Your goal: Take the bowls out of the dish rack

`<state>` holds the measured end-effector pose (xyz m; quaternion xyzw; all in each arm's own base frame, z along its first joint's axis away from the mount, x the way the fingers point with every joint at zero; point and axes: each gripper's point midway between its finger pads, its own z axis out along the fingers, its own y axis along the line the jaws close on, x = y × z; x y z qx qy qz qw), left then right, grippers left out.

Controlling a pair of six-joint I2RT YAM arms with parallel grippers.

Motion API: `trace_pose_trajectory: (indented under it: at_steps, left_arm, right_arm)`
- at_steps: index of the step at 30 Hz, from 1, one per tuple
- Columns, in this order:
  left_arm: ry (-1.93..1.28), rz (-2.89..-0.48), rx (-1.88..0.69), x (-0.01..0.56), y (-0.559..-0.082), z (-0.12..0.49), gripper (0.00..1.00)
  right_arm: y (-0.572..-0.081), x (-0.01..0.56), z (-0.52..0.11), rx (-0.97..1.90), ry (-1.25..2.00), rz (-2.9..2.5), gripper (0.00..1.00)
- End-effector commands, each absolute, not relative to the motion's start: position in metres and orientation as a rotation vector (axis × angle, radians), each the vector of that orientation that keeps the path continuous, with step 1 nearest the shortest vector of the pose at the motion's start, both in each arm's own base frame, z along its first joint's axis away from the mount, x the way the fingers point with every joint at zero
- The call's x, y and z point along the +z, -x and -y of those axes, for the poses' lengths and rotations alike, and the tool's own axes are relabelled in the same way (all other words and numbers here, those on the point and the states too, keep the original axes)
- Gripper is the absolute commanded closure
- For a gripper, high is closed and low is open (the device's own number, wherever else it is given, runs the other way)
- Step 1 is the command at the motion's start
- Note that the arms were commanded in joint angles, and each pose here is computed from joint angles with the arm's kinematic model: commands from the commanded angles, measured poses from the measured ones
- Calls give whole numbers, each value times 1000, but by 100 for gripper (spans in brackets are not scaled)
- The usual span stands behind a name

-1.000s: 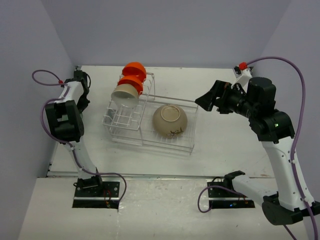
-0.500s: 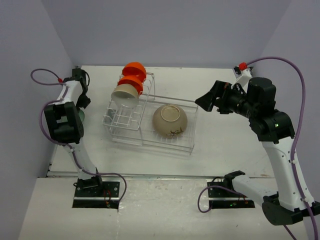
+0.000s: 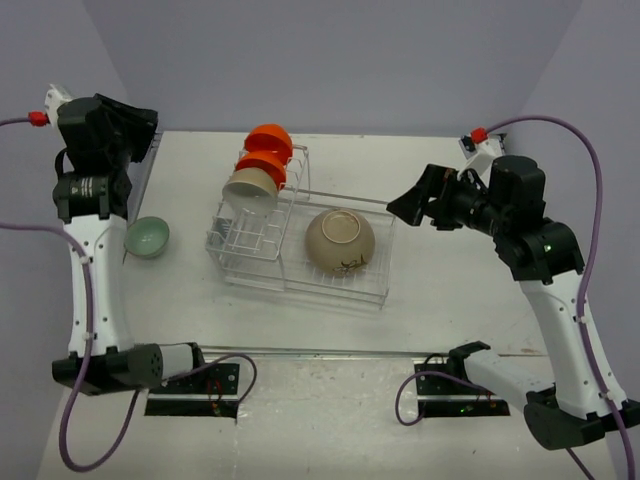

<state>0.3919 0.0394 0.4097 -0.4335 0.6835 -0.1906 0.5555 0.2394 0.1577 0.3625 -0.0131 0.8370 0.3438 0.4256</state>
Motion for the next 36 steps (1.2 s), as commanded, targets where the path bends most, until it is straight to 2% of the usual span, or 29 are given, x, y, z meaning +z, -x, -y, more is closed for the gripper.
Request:
trace_pose_trajectory:
  at_steps: [1, 3, 5, 8, 10, 13, 16, 27, 36]
  left_arm:
    - [1085, -1532, -721, 441, -379, -6, 53]
    - [1109, -1524, -790, 448, -350, 5, 56]
    - [1120, -1530, -976, 454, -320, 32, 56]
    - [1174, -1642, -1166, 427, -286, 65, 57]
    - [1257, -1703, -1199, 403, -268, 73, 57]
    - [1260, -1720, -1304, 398, -233, 89, 57]
    - [1274, -1753, -1300, 391, -223, 91, 56]
    - [1309, -1843, -1251, 356, -255, 91, 51]
    - [1190, -1912, -1327, 363, -285, 143, 50]
  right_arm:
    - [-233, 370, -164, 908, 82, -2054, 1]
    - [-229, 372, -166, 934, 88, -2041, 1]
    - [-222, 372, -167, 954, 95, -2032, 1]
    - [-217, 365, -166, 963, 99, -2032, 1]
    - [-213, 361, -166, 966, 101, -2032, 1]
    - [-208, 357, -165, 974, 104, -2027, 1]
    - [-205, 357, -167, 992, 108, -2023, 1]
    - [-203, 362, -164, 974, 110, -2008, 1]
    - [-204, 365, -161, 952, 115, -1997, 1]
